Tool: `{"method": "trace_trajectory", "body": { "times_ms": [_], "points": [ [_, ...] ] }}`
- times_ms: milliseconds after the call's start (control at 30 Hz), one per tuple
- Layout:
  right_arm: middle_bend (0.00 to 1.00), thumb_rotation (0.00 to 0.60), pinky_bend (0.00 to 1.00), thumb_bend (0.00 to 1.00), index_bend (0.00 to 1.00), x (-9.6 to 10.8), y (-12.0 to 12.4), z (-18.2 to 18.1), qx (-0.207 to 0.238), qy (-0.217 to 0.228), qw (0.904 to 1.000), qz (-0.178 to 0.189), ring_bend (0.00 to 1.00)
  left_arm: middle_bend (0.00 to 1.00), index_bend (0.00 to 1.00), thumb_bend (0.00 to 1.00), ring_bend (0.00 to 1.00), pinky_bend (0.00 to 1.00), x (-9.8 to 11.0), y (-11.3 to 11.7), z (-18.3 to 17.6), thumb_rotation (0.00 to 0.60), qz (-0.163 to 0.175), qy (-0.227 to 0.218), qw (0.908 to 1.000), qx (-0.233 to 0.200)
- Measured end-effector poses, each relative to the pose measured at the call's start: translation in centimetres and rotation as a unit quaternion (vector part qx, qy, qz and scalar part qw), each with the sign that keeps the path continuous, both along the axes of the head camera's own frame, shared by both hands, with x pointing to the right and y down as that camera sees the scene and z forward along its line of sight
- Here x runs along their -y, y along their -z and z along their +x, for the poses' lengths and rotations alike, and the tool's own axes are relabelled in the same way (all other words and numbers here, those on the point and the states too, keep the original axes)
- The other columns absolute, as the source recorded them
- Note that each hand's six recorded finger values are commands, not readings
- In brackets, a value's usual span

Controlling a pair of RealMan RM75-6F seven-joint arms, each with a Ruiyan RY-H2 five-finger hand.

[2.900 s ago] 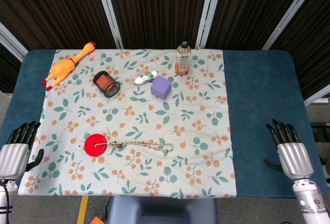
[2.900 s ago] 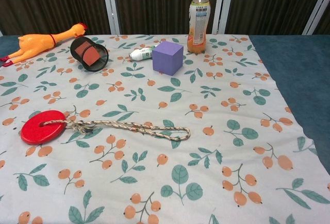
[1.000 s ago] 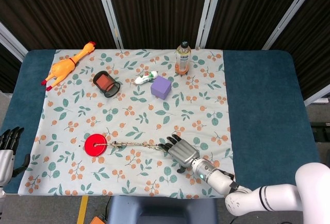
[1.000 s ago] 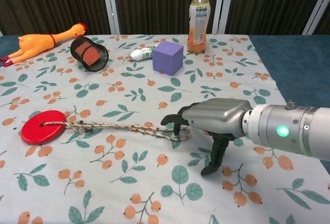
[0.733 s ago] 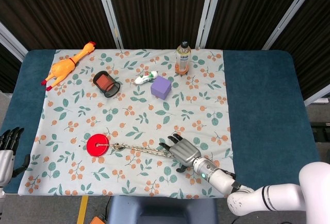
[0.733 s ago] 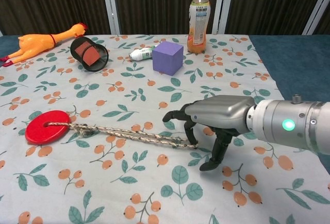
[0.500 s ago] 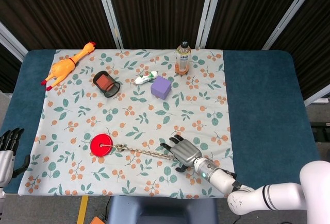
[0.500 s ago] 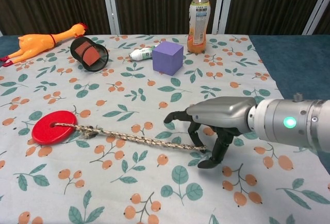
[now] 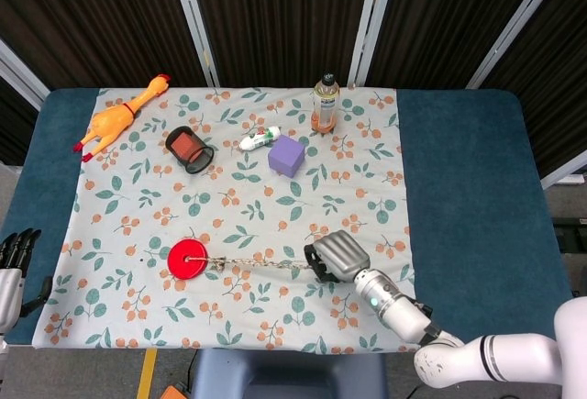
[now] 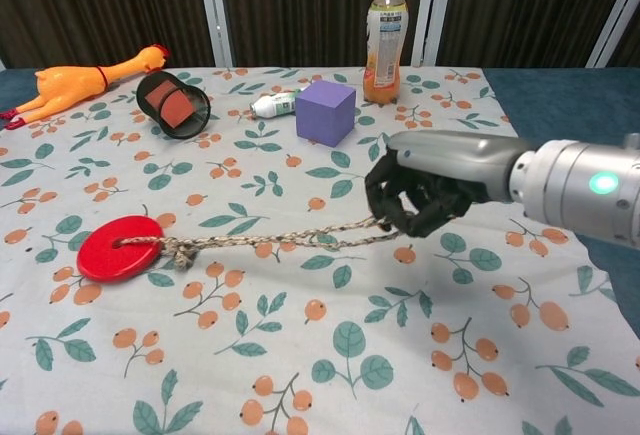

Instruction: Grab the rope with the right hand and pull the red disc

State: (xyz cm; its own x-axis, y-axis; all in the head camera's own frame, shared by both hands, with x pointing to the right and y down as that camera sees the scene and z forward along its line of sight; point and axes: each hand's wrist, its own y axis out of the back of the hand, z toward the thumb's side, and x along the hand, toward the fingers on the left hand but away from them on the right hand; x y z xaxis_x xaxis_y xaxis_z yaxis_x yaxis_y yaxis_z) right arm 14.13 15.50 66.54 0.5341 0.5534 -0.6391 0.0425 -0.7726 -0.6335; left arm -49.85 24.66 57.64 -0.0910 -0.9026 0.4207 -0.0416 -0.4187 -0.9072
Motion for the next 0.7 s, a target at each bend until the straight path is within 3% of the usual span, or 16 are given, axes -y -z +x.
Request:
{"method": "trace_trajectory", "body": {
  "times_ms": [267, 367, 500, 700],
  "points": [
    [0.78, 0.6, 0.98, 0.81, 0.84, 2.4, 1.9, 5.1, 0.014, -0.078, 0.9964, 0.03, 0.88, 0.06, 0.0, 0.46, 0.02, 0.13, 0.2, 0.0, 0.3, 0.6, 0.002, -0.002, 1.0, -0.005],
    [0.78, 0.6, 0.98, 0.81, 0.84, 3.4, 2.9, 8.7, 0.004, -0.116, 0.9921, 0.047, 0.88, 0.06, 0.0, 0.46, 0.02, 0.13, 0.3, -0.3, 0.6, 0.6, 0.0, -0.005, 0.9999, -0.009],
    [0.78, 0.6, 0.98, 0.81, 0.84, 5.2, 5.3, 16.4, -0.008, -0.207, 0.9745, 0.085, 0.88, 0.06, 0.0, 0.46, 0.02, 0.13, 0.4, -0.9, 1.1, 0.6, -0.005, -0.01, 0.9999, -0.013],
    [0.78, 0.6, 0.98, 0.81, 0.84, 6.0, 8.3, 26.4, -0.041, -0.292, 0.9479, 0.12, 0.88, 0.06, 0.0, 0.46, 0.02, 0.13, 0.6, -1.0, 1.4, 0.6, -0.006, -0.014, 0.9998, -0.013]
  ]
}}
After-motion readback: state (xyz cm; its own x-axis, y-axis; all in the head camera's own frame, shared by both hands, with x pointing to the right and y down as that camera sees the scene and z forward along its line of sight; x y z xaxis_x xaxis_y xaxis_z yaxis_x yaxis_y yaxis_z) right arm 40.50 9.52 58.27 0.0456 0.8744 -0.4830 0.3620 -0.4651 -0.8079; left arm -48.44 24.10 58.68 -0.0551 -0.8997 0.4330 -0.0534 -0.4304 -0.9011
